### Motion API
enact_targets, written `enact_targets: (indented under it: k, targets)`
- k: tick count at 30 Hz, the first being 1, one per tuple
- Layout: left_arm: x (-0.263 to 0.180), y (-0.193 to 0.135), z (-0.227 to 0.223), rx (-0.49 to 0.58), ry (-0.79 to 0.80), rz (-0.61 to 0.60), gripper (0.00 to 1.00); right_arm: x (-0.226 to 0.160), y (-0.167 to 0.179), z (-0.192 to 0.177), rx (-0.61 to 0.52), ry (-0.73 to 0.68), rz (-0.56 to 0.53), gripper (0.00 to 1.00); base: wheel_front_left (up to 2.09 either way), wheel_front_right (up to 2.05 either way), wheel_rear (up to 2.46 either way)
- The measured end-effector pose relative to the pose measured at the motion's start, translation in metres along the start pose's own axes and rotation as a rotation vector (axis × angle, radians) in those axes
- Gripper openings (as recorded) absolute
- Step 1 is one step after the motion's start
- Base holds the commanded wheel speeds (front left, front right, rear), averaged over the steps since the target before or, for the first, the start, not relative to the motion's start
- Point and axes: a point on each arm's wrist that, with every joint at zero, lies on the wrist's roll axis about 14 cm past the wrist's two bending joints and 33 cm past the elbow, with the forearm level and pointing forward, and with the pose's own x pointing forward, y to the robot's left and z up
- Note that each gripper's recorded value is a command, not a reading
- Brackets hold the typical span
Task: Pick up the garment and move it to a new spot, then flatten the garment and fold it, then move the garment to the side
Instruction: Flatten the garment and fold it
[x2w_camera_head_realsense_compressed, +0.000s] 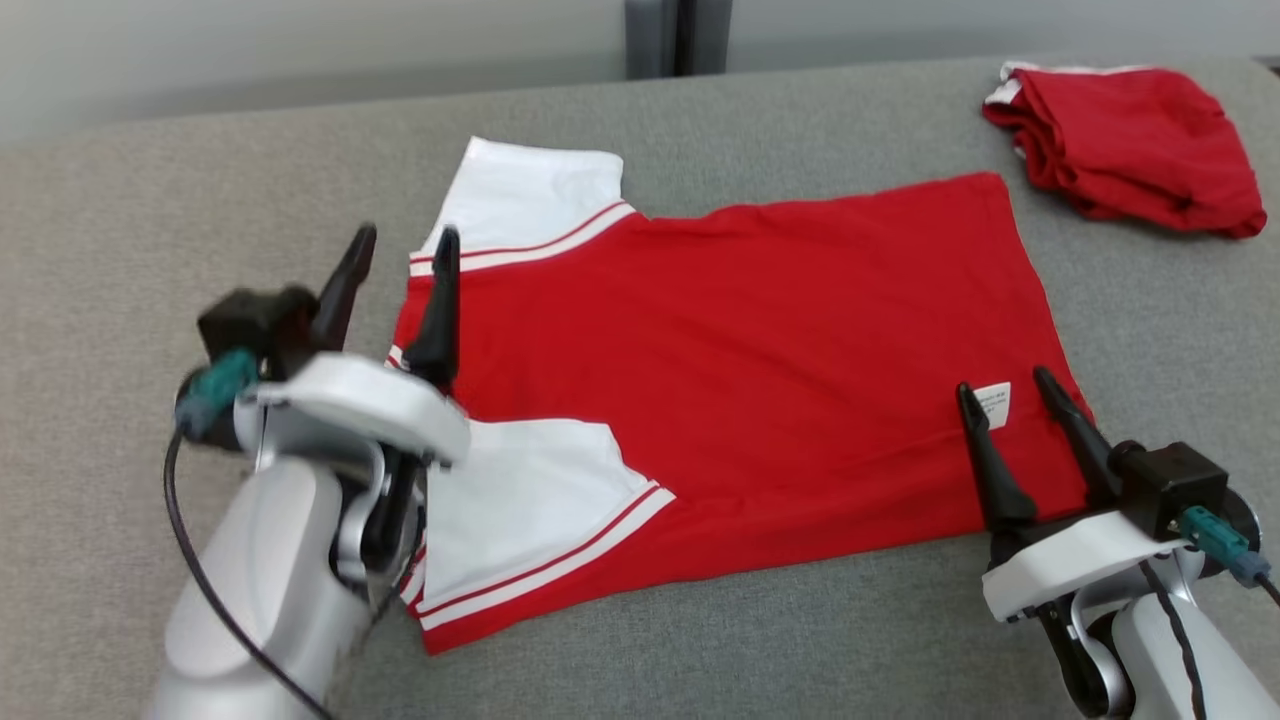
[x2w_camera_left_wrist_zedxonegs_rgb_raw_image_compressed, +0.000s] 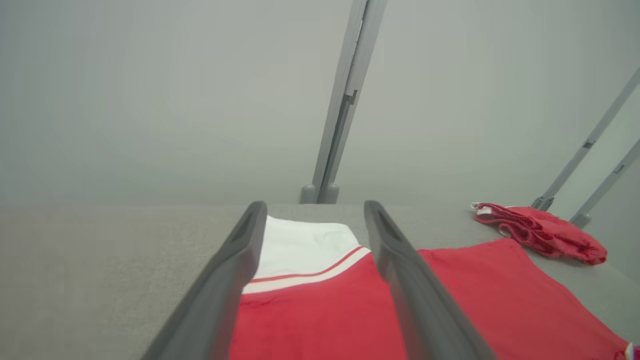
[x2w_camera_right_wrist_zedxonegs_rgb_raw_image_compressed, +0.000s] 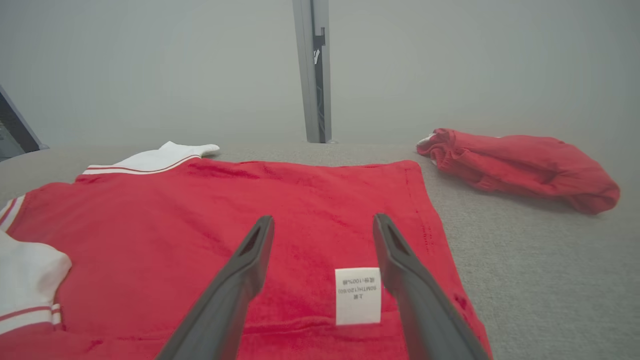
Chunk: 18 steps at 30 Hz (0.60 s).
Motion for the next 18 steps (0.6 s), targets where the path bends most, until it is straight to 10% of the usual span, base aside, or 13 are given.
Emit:
enact_targets:
  k: [18]
  targets:
    - [0.150,0.057,-0.055,0.029,0.513,-0.035,1.00,0.031,-0.035,-0.035,0.001,0.057,-0.084,1.00,0.00,0.00,0.00]
